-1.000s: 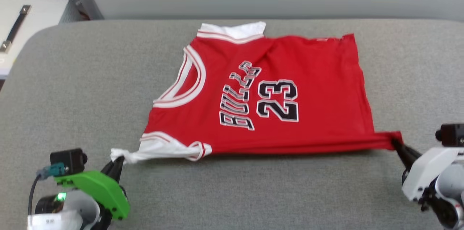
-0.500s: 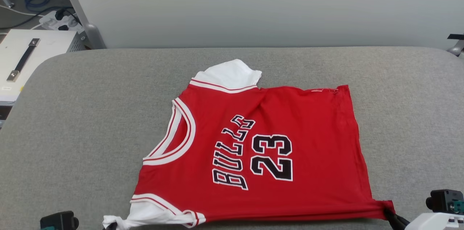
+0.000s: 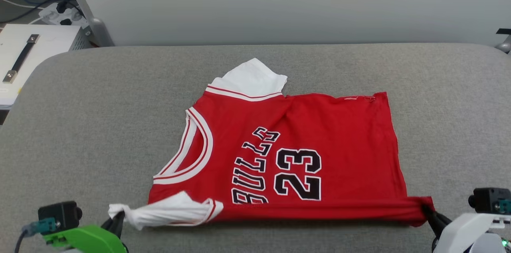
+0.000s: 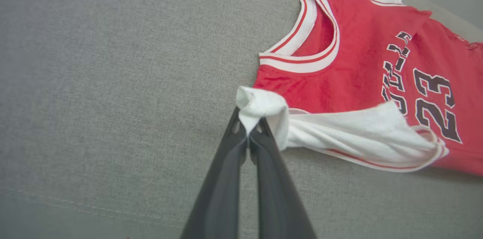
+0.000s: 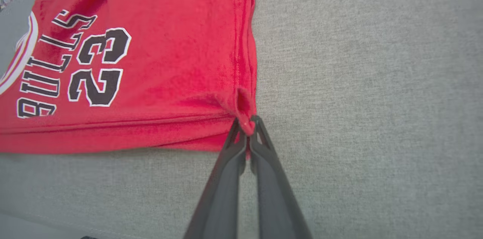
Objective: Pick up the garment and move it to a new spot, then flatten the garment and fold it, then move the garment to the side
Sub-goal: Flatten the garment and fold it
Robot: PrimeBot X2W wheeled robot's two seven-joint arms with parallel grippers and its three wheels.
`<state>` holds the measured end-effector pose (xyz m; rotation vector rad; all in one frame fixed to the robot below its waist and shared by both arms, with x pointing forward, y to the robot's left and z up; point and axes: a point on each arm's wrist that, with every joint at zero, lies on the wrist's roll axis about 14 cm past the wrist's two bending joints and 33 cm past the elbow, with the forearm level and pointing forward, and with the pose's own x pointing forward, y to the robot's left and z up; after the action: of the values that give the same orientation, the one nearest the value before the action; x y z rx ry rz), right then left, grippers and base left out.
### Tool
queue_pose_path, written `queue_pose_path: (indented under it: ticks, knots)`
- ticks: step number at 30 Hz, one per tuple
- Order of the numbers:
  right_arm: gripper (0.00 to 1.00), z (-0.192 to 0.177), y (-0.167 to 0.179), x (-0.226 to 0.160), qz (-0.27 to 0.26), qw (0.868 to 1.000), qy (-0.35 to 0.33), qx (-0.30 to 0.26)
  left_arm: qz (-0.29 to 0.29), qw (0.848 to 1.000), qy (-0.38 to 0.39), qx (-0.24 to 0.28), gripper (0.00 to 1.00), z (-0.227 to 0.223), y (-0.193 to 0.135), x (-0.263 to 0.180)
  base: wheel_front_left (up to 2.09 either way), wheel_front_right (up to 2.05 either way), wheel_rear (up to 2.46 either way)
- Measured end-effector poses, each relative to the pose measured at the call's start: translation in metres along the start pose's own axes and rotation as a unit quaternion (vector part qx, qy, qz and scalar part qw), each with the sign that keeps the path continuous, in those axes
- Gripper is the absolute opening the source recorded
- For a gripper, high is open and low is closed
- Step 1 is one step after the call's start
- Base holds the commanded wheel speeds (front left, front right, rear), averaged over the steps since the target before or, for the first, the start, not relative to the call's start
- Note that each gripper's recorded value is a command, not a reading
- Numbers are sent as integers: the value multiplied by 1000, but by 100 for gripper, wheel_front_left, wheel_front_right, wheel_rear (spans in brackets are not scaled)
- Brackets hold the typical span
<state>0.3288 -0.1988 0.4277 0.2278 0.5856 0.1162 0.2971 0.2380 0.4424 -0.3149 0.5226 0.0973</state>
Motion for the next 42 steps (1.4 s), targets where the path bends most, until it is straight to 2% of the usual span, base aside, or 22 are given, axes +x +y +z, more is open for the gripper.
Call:
queue_pose_path:
  ticks: [6,12,19,26,28,29,30,31,32,33,37,42]
  knots:
    - [0,32,4,29,3,1000,-20,-17,-20,999,-32,10,0,34,-15,38,0,0,0]
    - [0,44,0,62,1,1000,-12,-22,-38,999,-37,10,0,44,-30,76,0,0,0]
    - [0,23,-1,92,2,999,31,-25,-47,999,-7,24,0,30,-32,113,0,0,0]
    - [0,8,0,109,10,998,54,-39,-45,996,69,21,0,-14,-24,128,0,0,0]
    - [0,6,0,109,11,998,55,-42,-46,996,72,16,0,-15,-24,129,0,0,0]
    - [7,7,1,109,12,998,49,-43,-47,996,72,10,0,-15,-24,129,0,0,0]
    - [32,8,1,109,12,998,45,-42,-46,996,71,7,13,-15,-23,129,0,0,0]
    - [68,9,3,108,15,998,39,-39,-44,997,68,4,43,-14,-22,128,0,0,0]
    - [100,12,5,108,18,999,30,-33,-42,997,65,0,90,-13,-22,127,0,0,0]
    - [100,14,6,107,21,999,23,-33,-41,997,62,-2,100,-12,-21,127,0,0,0]
    - [100,39,12,102,25,998,-47,-35,-28,999,28,-9,100,1,-14,123,0,0,0]
    - [100,80,19,86,28,987,-151,-54,-16,1000,-8,-12,100,23,-6,115,0,0,0]
